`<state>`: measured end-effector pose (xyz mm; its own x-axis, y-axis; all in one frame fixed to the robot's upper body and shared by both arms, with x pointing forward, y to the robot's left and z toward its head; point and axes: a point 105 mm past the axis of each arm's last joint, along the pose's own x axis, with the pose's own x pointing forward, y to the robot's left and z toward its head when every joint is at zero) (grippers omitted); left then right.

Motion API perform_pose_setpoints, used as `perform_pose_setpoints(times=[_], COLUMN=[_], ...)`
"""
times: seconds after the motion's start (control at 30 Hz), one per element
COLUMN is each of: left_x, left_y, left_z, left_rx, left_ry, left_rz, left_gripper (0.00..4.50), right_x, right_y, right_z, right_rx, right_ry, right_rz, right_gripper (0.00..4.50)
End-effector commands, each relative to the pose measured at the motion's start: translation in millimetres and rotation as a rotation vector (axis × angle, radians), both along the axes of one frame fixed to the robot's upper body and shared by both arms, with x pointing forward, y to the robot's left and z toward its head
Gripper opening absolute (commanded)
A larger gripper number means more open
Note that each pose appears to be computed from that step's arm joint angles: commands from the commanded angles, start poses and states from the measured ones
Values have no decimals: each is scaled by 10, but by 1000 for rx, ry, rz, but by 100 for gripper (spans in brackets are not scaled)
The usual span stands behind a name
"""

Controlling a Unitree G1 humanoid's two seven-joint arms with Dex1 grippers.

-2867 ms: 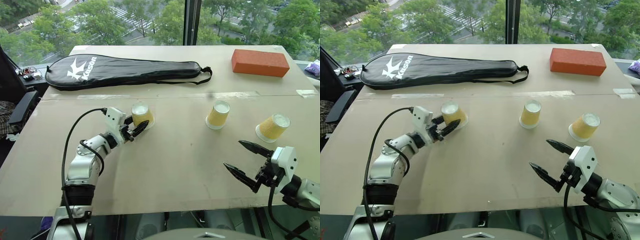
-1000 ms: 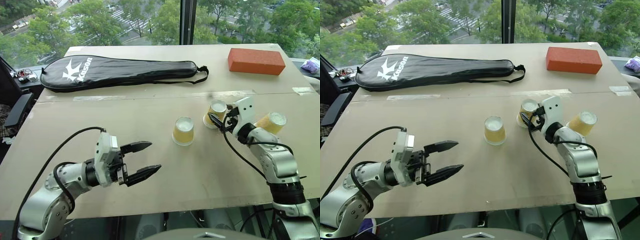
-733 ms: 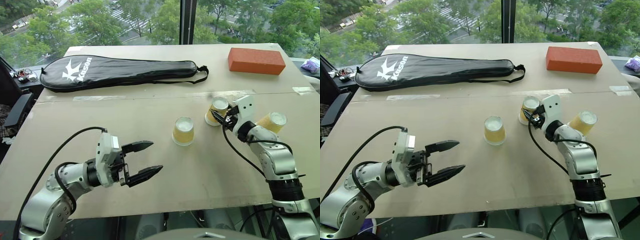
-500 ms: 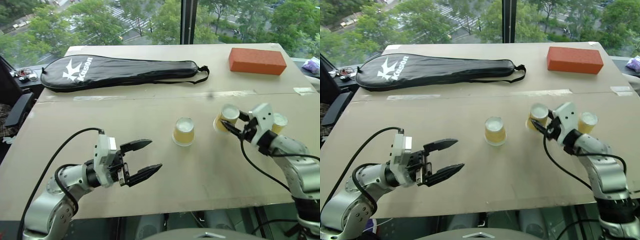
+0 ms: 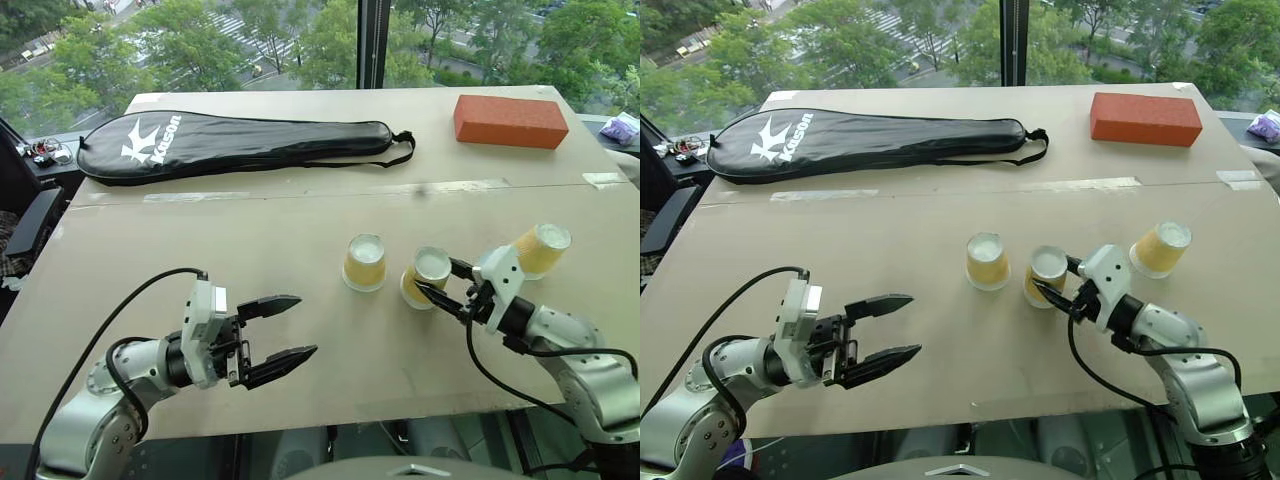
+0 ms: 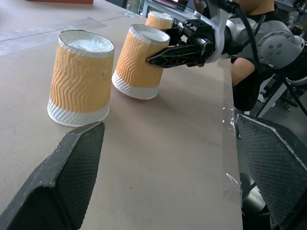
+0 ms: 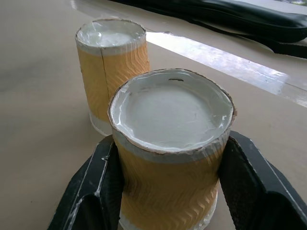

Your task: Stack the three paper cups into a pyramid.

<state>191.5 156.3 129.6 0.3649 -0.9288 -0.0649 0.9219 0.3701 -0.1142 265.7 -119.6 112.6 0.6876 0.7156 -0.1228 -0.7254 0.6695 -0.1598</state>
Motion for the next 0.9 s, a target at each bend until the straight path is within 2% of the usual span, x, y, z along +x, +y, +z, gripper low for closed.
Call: perform_pose_setpoints(times=[0.03,0.57,0.63,0.67,0.73,0.9], left_x=[-39,-61,-55,-52,-47,-39], left_y=[25,1,-6,-9,-12,-15], left_z=[78,76,79,80,83,90], left_rx=[-6,-8,-9,-10,-10,-12], left_ry=[-25,-24,-26,-26,-27,-29], left_rz=[-10,11,9,8,6,-2], left_gripper=[450,450,450,450,450,450], right_x=[53,69,103,117,165,130], right_y=[97,309,290,274,199,8], right_z=[-10,-17,-20,-4,46,232], right_rx=[-18,3,1,1,-11,-3], right_ry=[-44,-6,-8,-16,-55,-109], right_rz=[17,87,65,54,6,-38], right_gripper=[207,207,309,337,448,448])
